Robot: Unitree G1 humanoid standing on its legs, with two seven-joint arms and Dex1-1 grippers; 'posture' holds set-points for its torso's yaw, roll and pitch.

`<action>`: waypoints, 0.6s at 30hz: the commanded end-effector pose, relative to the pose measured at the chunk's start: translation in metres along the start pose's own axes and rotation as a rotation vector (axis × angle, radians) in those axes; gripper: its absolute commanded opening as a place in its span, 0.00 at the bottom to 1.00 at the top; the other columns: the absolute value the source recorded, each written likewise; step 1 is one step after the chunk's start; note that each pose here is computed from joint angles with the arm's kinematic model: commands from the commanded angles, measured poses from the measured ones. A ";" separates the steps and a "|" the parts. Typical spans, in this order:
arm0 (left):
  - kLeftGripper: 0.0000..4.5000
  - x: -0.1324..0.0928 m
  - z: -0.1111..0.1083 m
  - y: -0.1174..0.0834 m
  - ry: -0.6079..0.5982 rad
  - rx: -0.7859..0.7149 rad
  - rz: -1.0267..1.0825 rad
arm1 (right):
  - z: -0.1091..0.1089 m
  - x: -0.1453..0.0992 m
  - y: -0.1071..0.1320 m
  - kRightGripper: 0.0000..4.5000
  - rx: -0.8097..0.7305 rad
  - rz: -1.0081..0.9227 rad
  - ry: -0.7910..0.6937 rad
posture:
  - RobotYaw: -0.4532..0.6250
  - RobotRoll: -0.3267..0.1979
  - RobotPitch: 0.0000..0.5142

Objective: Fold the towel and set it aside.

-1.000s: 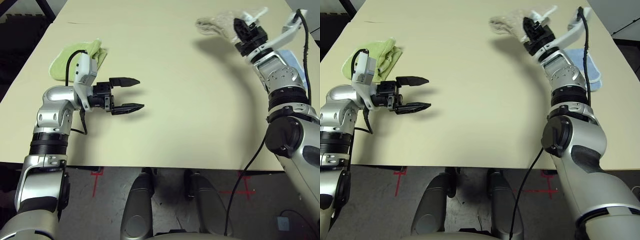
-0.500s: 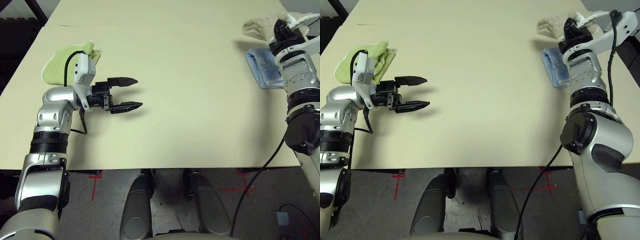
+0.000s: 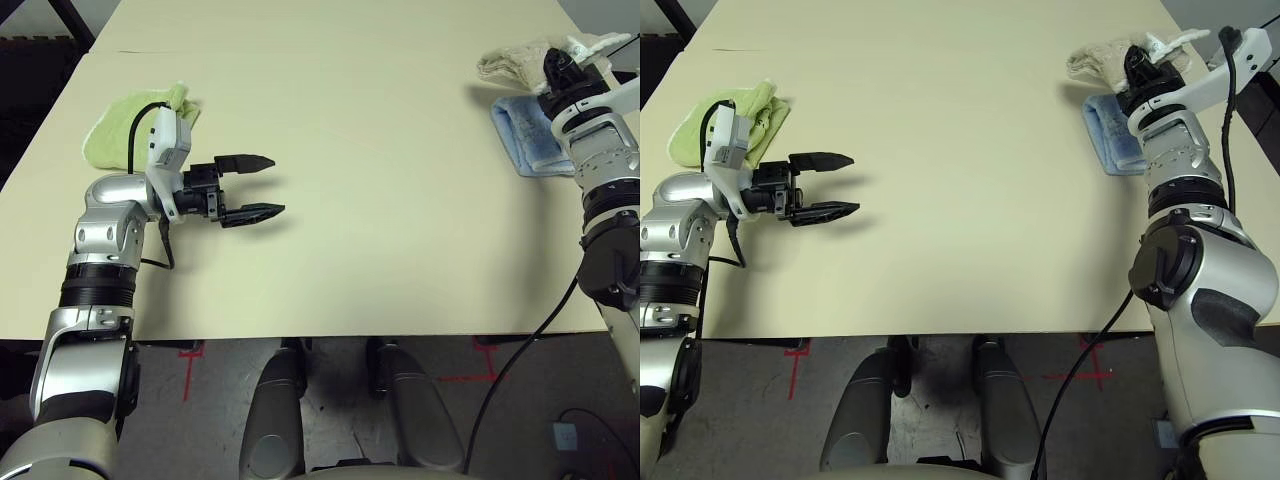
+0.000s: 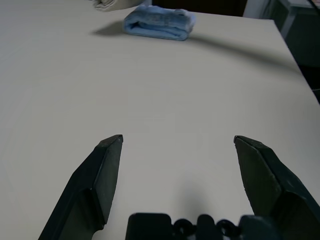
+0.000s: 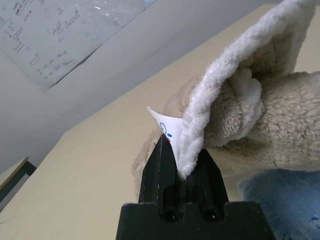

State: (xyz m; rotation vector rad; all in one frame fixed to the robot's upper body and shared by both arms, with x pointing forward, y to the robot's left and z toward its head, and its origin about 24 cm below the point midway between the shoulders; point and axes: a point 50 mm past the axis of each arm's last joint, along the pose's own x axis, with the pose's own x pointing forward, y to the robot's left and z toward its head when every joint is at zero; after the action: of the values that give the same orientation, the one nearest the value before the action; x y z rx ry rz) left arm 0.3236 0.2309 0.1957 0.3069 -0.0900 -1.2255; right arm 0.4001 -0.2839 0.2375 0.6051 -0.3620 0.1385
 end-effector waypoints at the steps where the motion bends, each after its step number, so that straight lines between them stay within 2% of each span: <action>1: 1.00 -0.006 0.004 0.000 -0.008 0.021 0.023 | 0.015 -0.004 -0.007 0.00 0.007 -0.007 -0.033 | 0.38 0.62 0.54; 7: 1.00 -0.006 0.009 0.005 -0.014 0.032 0.054 | 0.021 -0.006 -0.011 0.00 -0.004 -0.002 -0.035 | 0.37 0.62 0.54; 13: 1.00 -0.006 0.017 0.012 -0.043 0.041 0.119 | 0.018 -0.002 -0.004 0.00 0.012 0.039 -0.023 | 0.36 0.62 0.61; 18: 1.00 -0.007 0.025 0.015 -0.069 0.057 0.160 | 0.031 0.000 0.000 0.00 0.009 0.058 -0.053 | 0.35 0.62 0.67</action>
State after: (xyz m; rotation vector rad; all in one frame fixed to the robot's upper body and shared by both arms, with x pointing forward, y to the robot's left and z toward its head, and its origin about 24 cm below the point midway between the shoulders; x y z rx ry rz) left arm 0.3307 0.2372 0.2210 0.3086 -0.1858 -1.0803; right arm 0.3947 -0.2943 0.2485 0.6119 -0.3924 0.1796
